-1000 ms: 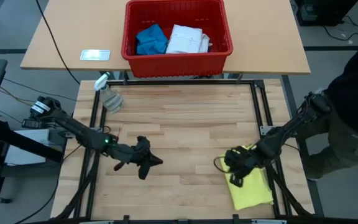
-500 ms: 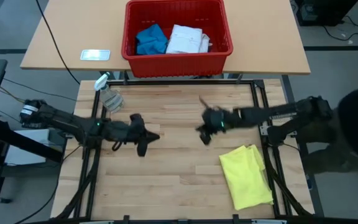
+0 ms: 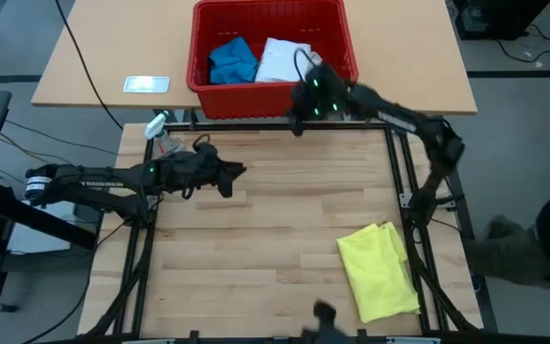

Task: Fold Laundry from Bin

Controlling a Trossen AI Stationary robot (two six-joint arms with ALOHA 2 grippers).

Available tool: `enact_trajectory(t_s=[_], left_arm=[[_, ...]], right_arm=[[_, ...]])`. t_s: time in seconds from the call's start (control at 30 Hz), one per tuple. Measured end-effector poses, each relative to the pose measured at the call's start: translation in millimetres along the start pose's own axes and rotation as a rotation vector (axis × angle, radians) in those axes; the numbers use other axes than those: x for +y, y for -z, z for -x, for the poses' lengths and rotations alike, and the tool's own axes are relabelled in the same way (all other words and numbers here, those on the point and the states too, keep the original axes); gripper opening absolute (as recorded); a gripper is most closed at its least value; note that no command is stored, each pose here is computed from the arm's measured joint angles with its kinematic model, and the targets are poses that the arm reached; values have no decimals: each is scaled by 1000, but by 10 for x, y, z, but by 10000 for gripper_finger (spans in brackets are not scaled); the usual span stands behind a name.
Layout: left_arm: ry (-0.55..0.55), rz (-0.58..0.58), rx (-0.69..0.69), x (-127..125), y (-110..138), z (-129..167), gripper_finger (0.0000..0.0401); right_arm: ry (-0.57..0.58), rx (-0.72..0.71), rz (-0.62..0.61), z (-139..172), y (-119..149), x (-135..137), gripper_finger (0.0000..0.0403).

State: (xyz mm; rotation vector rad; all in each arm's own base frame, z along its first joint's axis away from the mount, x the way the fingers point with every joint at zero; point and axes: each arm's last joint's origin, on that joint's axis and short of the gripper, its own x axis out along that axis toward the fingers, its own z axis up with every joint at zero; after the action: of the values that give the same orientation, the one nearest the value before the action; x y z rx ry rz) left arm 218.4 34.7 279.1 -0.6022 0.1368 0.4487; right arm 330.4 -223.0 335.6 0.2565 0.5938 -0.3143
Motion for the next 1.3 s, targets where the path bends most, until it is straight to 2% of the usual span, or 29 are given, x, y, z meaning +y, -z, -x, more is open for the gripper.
enact_trajectory(t_s=[0.13, 0.27, 0.43, 0.73, 0.93, 1.07, 1.3], left_arm=[[4, 24, -42, 17, -58, -10, 121], [1, 25, -40, 22, -57, -11, 121], [5, 19, -43, 18, -67, 11, 121], [-47, -26, -78, 134, -164, 30, 122], [-20, -20, -62, 250, -253, 36, 122], [6, -10, -38, 310, -287, 33, 122], [22, -3, -9, 368, -308, 35, 122]], right_arm=[[57, -23, 40, -86, -282, -345, 5], [99, -36, 77, -93, -453, -603, 12], [175, -20, 143, -30, -502, -783, 53], [252, 162, 271, 4, -363, -801, 181], [285, 272, 336, 8, -286, -780, 253], [280, 308, 368, 12, -261, -766, 277], [273, 337, 366, 49, -243, -747, 280]])
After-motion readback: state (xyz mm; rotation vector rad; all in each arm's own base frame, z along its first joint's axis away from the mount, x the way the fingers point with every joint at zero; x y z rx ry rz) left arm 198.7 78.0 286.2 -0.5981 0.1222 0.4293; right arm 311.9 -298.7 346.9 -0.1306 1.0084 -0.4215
